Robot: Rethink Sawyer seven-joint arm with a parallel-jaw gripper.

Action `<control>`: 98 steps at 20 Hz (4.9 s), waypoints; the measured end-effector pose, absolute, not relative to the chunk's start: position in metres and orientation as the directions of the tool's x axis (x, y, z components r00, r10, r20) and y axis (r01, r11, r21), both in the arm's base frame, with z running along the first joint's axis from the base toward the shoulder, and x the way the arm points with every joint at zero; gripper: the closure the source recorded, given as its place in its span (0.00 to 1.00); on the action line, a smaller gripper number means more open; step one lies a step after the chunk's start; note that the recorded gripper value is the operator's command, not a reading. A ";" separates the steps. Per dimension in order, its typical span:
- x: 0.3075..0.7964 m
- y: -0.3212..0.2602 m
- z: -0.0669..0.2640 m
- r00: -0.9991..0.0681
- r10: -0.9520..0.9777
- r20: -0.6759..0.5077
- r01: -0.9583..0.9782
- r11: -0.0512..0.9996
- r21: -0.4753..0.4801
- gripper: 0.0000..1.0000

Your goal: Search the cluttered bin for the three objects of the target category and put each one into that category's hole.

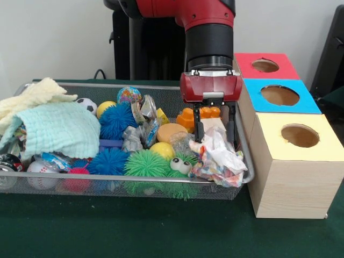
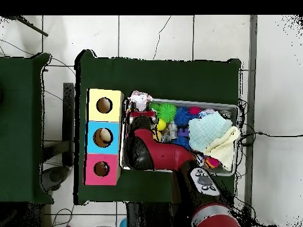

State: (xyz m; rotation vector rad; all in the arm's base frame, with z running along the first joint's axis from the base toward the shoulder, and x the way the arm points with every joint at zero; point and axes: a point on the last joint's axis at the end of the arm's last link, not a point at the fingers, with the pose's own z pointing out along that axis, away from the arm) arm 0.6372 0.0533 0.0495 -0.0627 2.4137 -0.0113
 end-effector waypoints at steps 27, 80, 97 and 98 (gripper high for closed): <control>0.667 0.038 0.064 -0.701 -0.061 -0.711 -0.026 0.998 -0.060 0.00; 0.652 0.026 0.017 -0.718 -0.105 -0.688 -0.025 0.992 -0.125 1.00; 0.650 0.029 0.015 -0.722 -0.106 -0.684 -0.029 0.992 -0.123 1.00; 0.650 0.030 0.015 -0.721 -0.107 -0.684 -0.031 0.992 -0.123 0.00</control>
